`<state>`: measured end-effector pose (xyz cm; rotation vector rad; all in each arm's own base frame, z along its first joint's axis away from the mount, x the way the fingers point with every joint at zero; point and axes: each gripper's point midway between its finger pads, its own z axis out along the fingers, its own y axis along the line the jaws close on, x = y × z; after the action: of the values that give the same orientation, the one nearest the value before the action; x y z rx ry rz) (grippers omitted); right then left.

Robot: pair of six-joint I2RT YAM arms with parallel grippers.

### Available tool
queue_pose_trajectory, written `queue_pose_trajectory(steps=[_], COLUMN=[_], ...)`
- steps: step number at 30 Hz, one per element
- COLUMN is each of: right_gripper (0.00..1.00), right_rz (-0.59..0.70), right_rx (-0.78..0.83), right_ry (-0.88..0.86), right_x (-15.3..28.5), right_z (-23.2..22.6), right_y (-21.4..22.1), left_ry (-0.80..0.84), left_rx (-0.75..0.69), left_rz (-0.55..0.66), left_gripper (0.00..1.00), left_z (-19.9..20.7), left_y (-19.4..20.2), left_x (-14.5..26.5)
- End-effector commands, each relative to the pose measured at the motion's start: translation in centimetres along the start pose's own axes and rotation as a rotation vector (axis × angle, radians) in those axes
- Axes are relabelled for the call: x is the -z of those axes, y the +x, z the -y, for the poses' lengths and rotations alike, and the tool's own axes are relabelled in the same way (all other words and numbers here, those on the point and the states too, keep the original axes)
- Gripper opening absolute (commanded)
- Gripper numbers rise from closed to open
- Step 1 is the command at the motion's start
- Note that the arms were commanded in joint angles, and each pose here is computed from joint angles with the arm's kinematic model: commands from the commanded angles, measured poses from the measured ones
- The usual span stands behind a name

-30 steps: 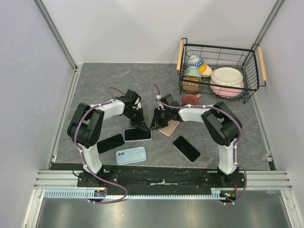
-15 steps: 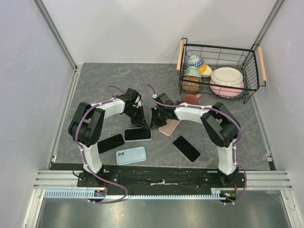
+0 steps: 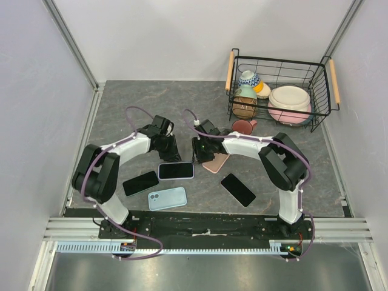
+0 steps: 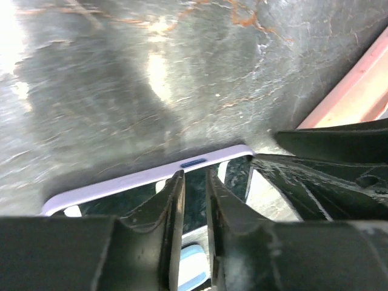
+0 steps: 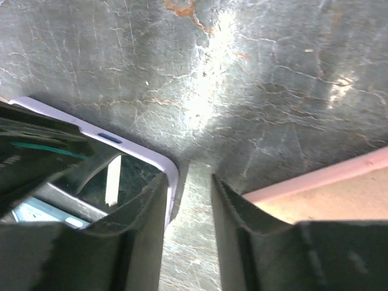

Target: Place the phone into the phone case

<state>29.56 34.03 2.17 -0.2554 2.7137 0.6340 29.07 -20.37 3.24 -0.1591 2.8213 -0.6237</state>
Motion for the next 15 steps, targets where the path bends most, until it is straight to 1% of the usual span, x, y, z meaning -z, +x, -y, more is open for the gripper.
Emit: queue_pose_trajectory(steps=[1,2,3,6,7,8,9,10,12,13,15], right_gripper=[0.48,0.51,0.58,0.66,0.68,0.69,0.7,0.7,0.71,0.71,0.7], right_rz=[0.055,0.057,0.078,0.081,0.086,0.096,0.078,0.074,0.047,0.039,0.025], right_rx=[-0.011,-0.022,-0.035,-0.073,-0.081,-0.087,-0.095,-0.105,-0.117,-0.126,-0.131], right_ry=[0.061,0.033,-0.002,-0.083,-0.1,-0.128,-0.152,-0.17,-0.206,-0.216,-0.237], right_x=[2.4,2.8,3.4,4.2,4.4,4.5,4.7,4.8,4.6,4.7,4.4], right_z=[1.7,1.1,0.3,-0.6,-0.8,-1.1,-1.2,-1.4,-1.6,-1.6,-1.8], right_y=[-0.9,-1.0,-1.5,-0.8,-0.8,-1.0,-0.4,-0.2,0.5,0.7,1.2], left_ry=[-0.051,-0.059,-0.053,-0.048,-0.047,-0.049,-0.039,-0.052,-0.063,-0.071,-0.026], left_rx=[-0.044,-0.039,-0.033,-0.01,-0.003,-0.003,-0.006,0.002,0.012,0.044,0.086], left_rz=[0.182,0.195,0.217,0.264,0.273,0.286,0.309,0.308,0.308,0.313,0.266], left_gripper=[0.35,0.37,0.41,0.52,0.61,0.65,0.66,0.7,0.71,0.74,0.74], left_z=[-1.1,-1.4,-1.5,-2.0,-2.2,-2.3,-2.4,-2.9,-3.6,-4.5,-5.1], left_y=[-2.2,-2.2,-1.9,-1.3,-1.1,-1.0,-0.9,-0.6,-0.3,-0.4,0.4], left_x=[2.9,3.2,4.0,5.6,6.1,6.6,7.3,7.7,8.1,8.6,8.4])
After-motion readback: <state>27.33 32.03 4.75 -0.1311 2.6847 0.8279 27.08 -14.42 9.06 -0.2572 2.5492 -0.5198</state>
